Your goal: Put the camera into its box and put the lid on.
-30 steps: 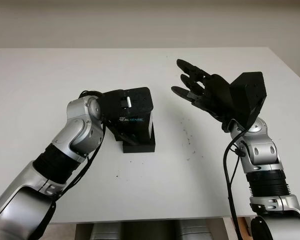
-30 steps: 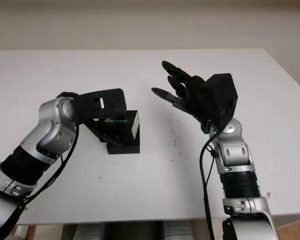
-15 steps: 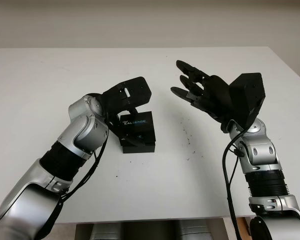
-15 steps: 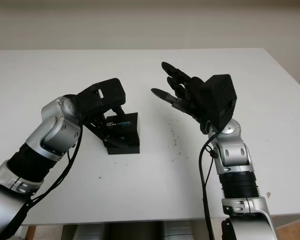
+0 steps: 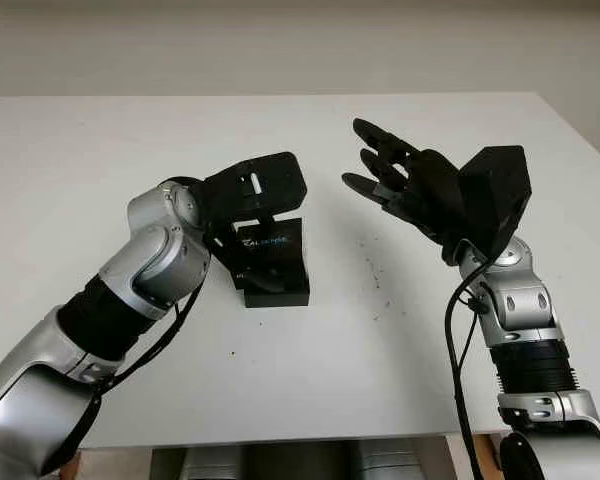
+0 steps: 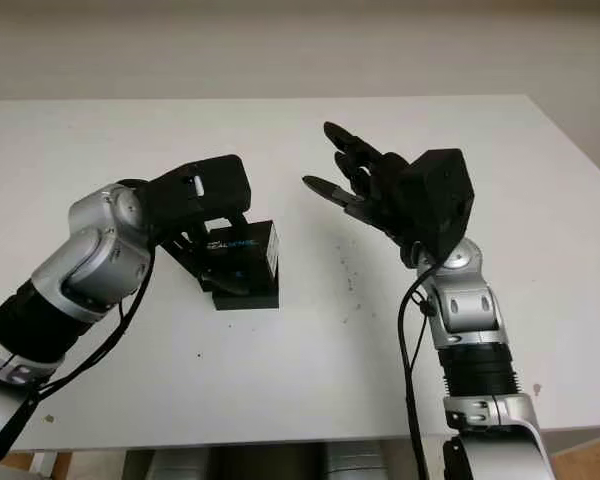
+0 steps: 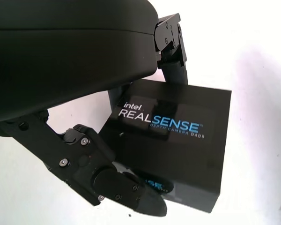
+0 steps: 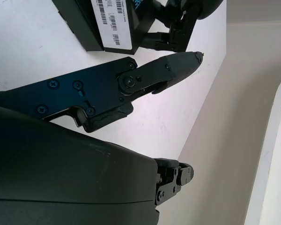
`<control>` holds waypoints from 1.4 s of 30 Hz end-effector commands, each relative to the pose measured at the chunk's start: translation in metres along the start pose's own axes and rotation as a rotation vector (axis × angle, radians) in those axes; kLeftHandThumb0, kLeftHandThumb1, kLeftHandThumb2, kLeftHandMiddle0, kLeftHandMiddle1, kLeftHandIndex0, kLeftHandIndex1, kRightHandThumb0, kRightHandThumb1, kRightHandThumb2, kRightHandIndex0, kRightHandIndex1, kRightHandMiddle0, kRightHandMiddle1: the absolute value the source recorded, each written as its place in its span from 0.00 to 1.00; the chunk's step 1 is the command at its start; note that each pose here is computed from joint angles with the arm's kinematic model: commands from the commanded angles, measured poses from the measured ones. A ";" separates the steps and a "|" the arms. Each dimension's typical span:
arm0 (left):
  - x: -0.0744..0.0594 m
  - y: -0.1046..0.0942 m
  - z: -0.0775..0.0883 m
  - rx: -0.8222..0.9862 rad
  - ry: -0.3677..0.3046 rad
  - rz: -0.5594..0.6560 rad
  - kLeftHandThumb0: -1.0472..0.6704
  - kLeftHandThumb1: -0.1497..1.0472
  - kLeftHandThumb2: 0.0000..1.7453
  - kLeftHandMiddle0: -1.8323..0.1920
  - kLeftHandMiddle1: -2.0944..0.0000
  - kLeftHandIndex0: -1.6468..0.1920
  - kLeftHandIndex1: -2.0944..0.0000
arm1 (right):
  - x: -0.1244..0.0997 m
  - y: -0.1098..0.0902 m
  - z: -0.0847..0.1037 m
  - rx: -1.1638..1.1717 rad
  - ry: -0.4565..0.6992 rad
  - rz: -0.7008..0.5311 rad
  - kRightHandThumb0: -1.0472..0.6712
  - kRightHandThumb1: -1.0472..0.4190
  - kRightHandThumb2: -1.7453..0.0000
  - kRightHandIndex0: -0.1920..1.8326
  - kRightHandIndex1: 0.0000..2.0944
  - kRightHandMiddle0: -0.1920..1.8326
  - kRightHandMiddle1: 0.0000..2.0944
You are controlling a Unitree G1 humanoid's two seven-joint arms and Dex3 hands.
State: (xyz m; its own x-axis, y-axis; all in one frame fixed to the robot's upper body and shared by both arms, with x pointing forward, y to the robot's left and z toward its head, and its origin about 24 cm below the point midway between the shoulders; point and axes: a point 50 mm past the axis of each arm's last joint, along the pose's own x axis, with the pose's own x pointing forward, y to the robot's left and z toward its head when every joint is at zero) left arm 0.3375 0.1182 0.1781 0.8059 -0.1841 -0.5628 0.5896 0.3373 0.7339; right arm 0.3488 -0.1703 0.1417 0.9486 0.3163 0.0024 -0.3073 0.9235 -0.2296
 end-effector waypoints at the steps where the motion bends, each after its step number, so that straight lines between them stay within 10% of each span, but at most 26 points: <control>1: 0.000 -0.006 0.004 0.066 -0.023 -0.009 0.33 1.00 0.19 1.00 0.34 1.00 0.30 | 0.001 -0.002 0.007 -0.011 -0.028 -0.003 0.23 0.05 0.97 0.12 0.03 0.15 0.03; 4: 0.000 -0.007 0.003 0.093 -0.028 -0.008 0.33 1.00 0.19 1.00 0.54 1.00 0.45 | -0.001 -0.003 0.008 -0.009 -0.026 -0.007 0.25 0.05 0.97 0.12 0.02 0.15 0.03; 21: 0.001 -0.012 0.003 0.090 -0.016 -0.013 0.32 1.00 0.19 1.00 0.65 1.00 0.51 | 0.000 -0.004 0.007 -0.014 -0.022 -0.011 0.24 0.05 0.97 0.12 0.02 0.16 0.03; 34: -0.008 -0.014 0.010 0.125 -0.052 -0.051 0.31 1.00 0.20 1.00 0.49 1.00 0.48 | 0.000 -0.003 0.007 -0.007 -0.023 -0.007 0.25 0.05 0.97 0.12 0.02 0.15 0.03; 42: -0.017 -0.017 0.012 0.140 -0.043 -0.115 0.29 1.00 0.24 1.00 0.73 1.00 0.72 | 0.000 -0.004 0.008 -0.014 -0.027 -0.008 0.25 0.05 0.97 0.12 0.03 0.16 0.03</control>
State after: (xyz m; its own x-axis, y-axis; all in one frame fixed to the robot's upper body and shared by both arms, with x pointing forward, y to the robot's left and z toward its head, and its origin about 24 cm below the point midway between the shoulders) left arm 0.3182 0.1129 0.1762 0.7477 -0.2257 -0.6245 0.6633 0.2082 0.7188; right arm 0.3485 -0.1716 0.1435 0.9492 0.3145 0.0080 -0.3040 0.9235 -0.2340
